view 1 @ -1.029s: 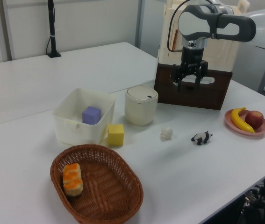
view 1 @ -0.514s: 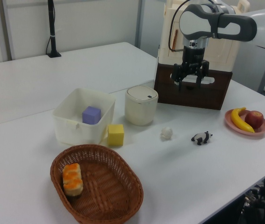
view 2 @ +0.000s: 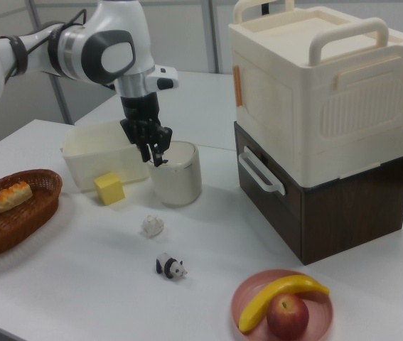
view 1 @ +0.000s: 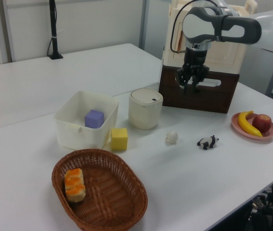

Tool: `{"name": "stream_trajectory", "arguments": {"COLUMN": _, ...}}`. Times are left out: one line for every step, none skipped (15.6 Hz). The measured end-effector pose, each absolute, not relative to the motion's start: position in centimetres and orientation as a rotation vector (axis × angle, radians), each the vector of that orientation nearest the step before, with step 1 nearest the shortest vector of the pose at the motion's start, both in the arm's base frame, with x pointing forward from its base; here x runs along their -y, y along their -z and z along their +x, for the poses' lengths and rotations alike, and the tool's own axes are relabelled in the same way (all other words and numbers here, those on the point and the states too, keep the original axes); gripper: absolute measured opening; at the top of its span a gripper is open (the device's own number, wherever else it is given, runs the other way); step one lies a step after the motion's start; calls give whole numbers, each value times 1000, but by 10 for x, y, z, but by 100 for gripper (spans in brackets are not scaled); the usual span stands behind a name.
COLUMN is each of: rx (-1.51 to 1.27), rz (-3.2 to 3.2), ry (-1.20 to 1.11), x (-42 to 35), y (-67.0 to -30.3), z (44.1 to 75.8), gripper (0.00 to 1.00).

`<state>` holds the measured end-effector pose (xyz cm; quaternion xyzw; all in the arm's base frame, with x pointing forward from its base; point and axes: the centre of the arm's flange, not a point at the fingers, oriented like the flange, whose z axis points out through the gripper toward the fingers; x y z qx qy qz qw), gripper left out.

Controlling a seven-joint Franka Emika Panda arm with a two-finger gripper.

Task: Open the trash can
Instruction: 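Move the gripper down toward the lid of the small white trash can, then grip the lid's rim with the gripper fingers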

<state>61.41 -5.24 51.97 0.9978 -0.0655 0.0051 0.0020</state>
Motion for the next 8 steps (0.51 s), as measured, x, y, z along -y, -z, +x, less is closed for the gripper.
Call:
{"name": "stream_trajectory", "arguments": {"rx": 203, "rz": 3149, "ry": -60, "x": 51, "y": -515, "z": 621, "gripper": 32}}
{"name": "stream_trajectory", "arguments": {"rx": 207, "rz": 3162, "ry": -102, "x": 49, "y": -509, "z": 628, "gripper": 21}}
{"name": "stream_trajectory", "arguments": {"rx": 211, "rz": 3166, "ry": -140, "x": 48, "y": -500, "z": 636, "gripper": 10}}
{"name": "stream_trajectory", "arguments": {"rx": 211, "rz": 3165, "ry": -176, "x": 47, "y": -492, "z": 644, "gripper": 1}}
{"name": "stream_trajectory", "arguments": {"rx": 207, "rz": 3160, "ry": -211, "x": 45, "y": -483, "z": 651, "gripper": 1}}
{"name": "stream_trajectory", "arguments": {"rx": 204, "rz": 3158, "ry": -242, "x": 43, "y": -476, "z": 657, "gripper": 1}}
{"name": "stream_trajectory", "arguments": {"rx": 206, "rz": 3161, "ry": -272, "x": 41, "y": -470, "z": 662, "gripper": 1}}
{"name": "stream_trajectory", "arguments": {"rx": 217, "rz": 3171, "ry": -302, "x": 39, "y": -465, "z": 667, "gripper": 1}}
